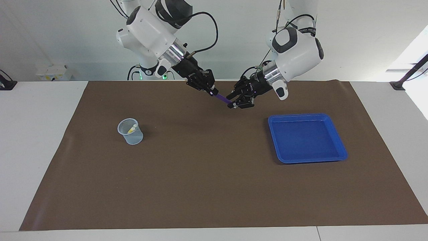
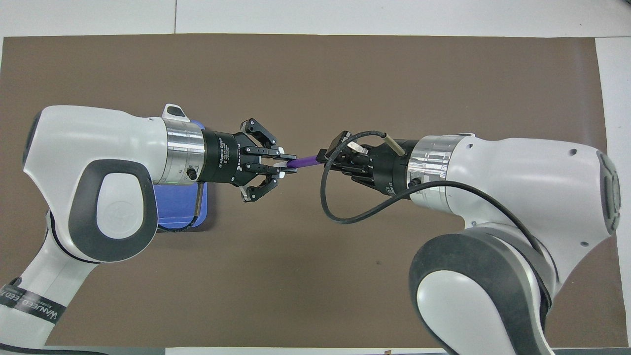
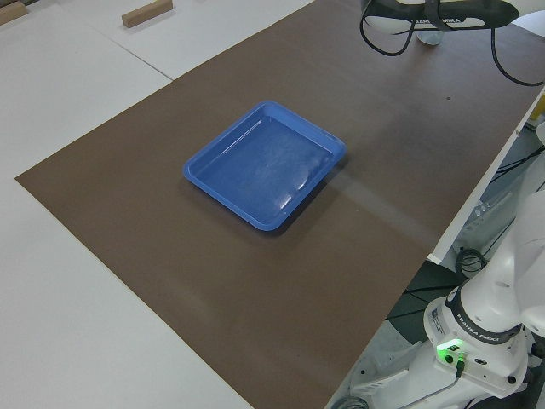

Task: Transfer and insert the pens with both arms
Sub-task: 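Grasp the purple pen tip with the right gripper, open the left gripper, then carry the purple pen to the cup with the right gripper while the left gripper returns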

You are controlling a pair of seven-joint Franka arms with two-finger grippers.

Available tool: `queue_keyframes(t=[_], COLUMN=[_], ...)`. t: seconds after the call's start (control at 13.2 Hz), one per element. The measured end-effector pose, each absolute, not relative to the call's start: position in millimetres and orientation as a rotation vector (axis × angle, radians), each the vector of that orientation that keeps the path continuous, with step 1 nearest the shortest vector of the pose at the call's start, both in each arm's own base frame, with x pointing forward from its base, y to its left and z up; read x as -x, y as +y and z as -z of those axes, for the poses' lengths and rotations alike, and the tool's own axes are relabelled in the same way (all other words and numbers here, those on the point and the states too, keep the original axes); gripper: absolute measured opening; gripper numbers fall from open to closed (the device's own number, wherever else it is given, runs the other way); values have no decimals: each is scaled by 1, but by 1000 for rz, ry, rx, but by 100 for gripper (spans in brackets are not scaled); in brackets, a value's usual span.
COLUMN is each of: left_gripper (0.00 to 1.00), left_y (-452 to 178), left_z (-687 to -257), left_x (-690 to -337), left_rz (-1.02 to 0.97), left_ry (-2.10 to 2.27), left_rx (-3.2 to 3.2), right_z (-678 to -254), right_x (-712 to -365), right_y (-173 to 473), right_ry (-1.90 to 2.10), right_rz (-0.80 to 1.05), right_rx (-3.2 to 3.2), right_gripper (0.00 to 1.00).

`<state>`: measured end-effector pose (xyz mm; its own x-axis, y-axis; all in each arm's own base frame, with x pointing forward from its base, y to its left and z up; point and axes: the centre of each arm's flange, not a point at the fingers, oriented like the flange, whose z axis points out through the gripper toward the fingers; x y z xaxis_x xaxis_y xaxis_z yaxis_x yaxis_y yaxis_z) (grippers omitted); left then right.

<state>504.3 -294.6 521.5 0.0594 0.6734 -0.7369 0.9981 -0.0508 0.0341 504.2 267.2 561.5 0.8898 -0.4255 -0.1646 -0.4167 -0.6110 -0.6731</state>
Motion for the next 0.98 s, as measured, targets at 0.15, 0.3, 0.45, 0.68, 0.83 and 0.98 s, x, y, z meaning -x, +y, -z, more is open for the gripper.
queue_keyframes(t=[0.15, 0.3, 0.45, 0.68, 0.83, 0.98], left_gripper=[84, 100, 100, 100, 100, 100], left_y=[-293, -289, -287, -287, -287, -286], left_z=[-526, -526, -526, -526, -527, -527], left_x=[-504, -506, -507, -507, -508, -509], left_rz=[734, 720, 711, 707, 701, 695], left_ry=[1664, 1653, 1645, 1638, 1635, 1634], left_rx=[-1784, -1787, -1790, -1794, -1794, -1792], right_z=[-567, -578, -583, -575, -551, -533], right_x=[-507, -515, -517, -515, -507, -502], right_y=[243, 178, 109, 18, -12, -22], right_ry=[477, 288, 163, 113, 98, 45], right_rz=[-78, -134, -159, -148, -121, -106], right_rx=[2386, 2499, 2538, 2527, 2523, 2551], right_gripper=[17, 17, 17, 17, 17, 17])
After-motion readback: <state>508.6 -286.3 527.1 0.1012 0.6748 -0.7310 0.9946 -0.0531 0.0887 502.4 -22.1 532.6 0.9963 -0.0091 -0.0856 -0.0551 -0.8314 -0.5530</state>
